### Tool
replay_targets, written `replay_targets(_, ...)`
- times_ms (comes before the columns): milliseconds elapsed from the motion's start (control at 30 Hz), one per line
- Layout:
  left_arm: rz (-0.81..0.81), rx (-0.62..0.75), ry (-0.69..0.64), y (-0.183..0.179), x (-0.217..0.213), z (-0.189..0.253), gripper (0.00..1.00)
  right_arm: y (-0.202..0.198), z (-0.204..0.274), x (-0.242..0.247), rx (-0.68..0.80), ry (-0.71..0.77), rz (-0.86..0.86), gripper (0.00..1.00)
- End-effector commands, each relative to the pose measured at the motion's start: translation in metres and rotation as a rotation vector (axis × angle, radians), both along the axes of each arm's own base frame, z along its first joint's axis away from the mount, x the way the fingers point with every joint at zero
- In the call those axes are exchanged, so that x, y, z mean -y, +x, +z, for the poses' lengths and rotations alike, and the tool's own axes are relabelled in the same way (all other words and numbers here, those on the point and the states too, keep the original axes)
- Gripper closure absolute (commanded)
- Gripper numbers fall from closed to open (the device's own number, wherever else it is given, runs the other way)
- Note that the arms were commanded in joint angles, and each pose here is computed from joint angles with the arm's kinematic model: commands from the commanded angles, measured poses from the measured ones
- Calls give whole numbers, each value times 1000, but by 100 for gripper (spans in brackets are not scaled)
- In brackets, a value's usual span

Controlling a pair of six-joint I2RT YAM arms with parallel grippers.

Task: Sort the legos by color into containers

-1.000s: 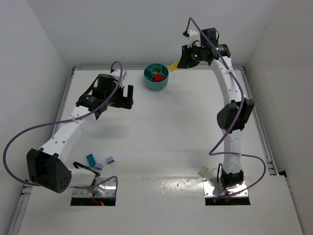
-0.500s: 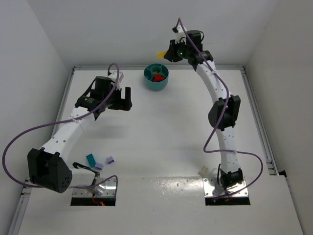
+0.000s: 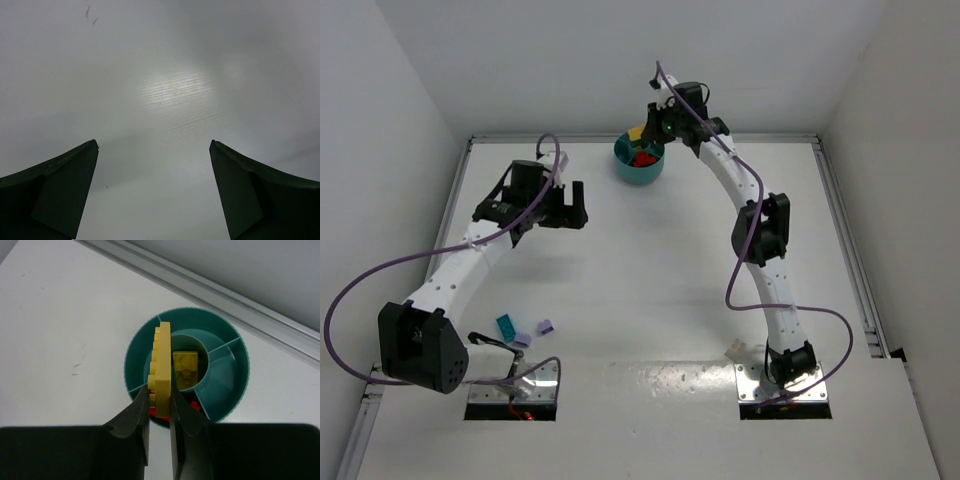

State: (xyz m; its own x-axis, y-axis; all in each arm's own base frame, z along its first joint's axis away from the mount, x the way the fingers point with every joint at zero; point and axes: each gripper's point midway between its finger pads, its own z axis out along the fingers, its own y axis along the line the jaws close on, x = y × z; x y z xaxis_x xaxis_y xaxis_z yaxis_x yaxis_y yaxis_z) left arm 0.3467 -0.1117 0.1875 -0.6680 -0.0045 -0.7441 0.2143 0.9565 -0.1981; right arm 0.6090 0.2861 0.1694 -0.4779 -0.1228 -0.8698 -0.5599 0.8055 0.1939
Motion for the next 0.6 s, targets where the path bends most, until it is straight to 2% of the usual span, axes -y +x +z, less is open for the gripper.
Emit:
replay_targets(0,7,43,-40,5,-1,12,0,13,42,3,131,-8,-42,100)
replay_targets(233,9,33,-44,3,-3,8,0,16,29,8,131,-68,-79,100)
replay_targets(400,3,14,-45,2,-1,1,0,16,20,9,120,-82,-74,92)
replay_targets(567,3,5,-43,0,-2,-2,0,11,20,-2,125,-88,-51,91)
